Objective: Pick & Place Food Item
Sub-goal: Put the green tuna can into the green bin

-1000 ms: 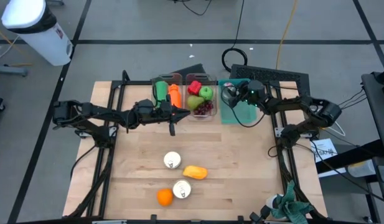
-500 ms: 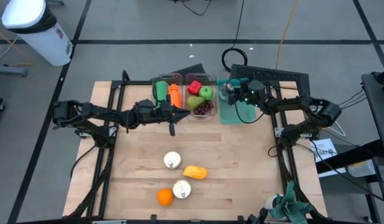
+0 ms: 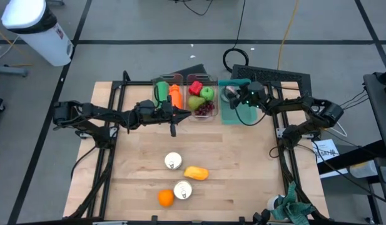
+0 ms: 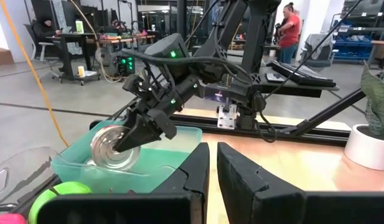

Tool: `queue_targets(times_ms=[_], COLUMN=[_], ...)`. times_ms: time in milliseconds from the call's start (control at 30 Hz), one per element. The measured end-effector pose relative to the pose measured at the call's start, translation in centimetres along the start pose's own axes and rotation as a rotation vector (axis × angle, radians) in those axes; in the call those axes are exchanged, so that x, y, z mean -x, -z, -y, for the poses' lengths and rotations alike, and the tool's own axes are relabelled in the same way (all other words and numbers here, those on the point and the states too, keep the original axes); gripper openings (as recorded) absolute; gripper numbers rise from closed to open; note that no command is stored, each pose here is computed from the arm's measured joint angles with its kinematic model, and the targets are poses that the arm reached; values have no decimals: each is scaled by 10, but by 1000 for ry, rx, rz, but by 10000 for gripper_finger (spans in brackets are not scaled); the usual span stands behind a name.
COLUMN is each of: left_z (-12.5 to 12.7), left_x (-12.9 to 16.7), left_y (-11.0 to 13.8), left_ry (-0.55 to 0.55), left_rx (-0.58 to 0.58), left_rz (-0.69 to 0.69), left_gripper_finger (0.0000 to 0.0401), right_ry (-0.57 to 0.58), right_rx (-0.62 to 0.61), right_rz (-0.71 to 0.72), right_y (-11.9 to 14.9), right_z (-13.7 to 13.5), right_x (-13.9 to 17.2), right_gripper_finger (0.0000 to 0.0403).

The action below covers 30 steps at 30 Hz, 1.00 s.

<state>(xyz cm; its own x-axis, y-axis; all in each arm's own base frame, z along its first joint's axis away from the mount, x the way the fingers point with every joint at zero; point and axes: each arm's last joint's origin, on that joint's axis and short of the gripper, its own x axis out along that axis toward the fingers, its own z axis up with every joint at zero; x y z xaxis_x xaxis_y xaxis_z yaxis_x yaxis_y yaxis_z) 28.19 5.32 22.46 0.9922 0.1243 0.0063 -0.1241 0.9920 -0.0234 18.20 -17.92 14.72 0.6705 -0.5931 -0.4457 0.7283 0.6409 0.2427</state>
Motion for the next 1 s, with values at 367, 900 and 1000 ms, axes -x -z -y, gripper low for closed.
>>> queue_targets(times_ms=[367, 900, 1000], left_z=[0, 0, 0], left_x=[0, 0, 0], left_y=[0, 1, 1], left_ry=[0, 0, 0], left_rx=[0, 0, 0], left_rz=[0, -14, -14], left_gripper_finger=[42, 42, 42], right_ry=[-23, -92, -156], right_rx=[-75, -236, -278], right_rz=[-27, -31, -35], right_y=[2, 0, -1], right_z=[0, -3, -5], right_x=[0, 0, 0], right_gripper_finger=[267, 142, 142])
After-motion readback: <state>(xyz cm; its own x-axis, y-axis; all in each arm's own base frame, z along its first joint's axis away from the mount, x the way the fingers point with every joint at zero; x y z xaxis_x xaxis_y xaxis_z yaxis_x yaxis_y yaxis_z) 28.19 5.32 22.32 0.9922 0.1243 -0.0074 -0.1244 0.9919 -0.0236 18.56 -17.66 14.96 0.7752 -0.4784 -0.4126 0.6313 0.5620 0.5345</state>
